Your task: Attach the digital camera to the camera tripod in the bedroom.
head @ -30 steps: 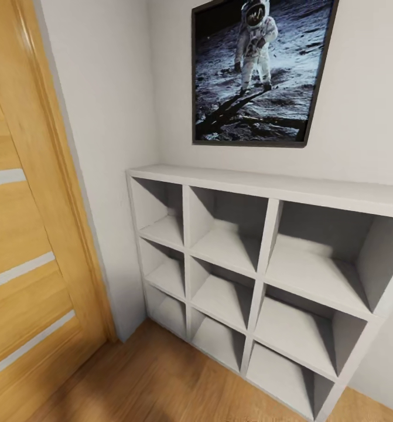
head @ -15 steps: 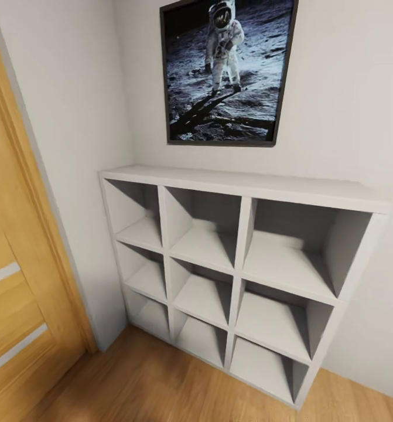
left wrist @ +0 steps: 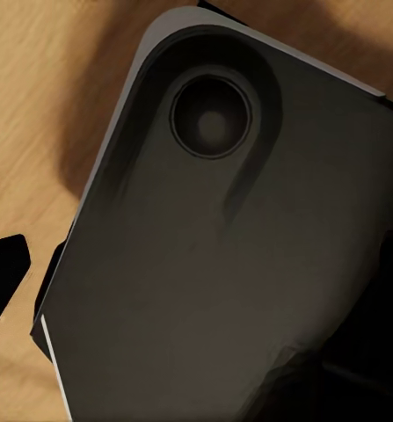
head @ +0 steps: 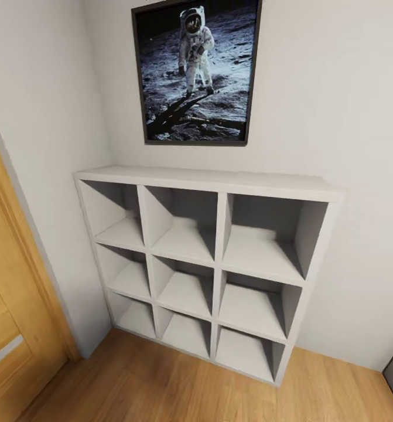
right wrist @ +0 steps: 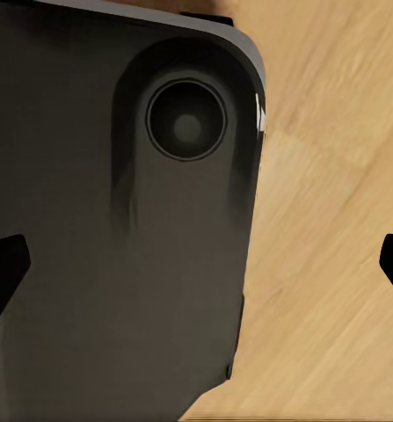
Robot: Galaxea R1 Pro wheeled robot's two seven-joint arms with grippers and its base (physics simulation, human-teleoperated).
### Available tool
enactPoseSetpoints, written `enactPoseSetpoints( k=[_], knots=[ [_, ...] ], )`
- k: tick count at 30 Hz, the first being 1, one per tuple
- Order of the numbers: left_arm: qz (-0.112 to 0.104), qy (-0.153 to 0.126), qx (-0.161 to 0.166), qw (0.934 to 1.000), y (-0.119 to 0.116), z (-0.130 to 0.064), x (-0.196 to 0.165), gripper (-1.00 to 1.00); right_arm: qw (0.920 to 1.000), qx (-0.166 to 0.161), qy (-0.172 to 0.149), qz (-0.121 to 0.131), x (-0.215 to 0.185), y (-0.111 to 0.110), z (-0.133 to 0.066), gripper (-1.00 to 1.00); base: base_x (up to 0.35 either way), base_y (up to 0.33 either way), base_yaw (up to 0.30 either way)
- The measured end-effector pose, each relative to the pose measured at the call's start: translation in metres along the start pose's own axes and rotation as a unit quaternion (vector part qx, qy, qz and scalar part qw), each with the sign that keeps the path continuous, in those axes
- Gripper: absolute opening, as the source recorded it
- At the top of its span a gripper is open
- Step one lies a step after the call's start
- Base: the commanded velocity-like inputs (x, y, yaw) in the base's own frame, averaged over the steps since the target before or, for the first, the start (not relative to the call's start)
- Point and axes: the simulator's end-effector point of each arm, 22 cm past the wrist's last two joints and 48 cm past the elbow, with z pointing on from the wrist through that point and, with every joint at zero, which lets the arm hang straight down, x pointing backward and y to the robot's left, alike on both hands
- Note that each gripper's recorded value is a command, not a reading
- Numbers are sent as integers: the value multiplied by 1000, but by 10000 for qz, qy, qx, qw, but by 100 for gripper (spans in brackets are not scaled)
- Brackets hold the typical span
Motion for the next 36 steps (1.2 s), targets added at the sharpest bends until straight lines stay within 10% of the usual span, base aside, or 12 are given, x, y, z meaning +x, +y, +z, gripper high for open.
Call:
enactPoseSetpoints(
  k=[36],
  knots=[
    [12,5,7,10000,0,0,0,100,10000,0,-3,0,0,0,0,100,-16,11,-240]
  ],
)
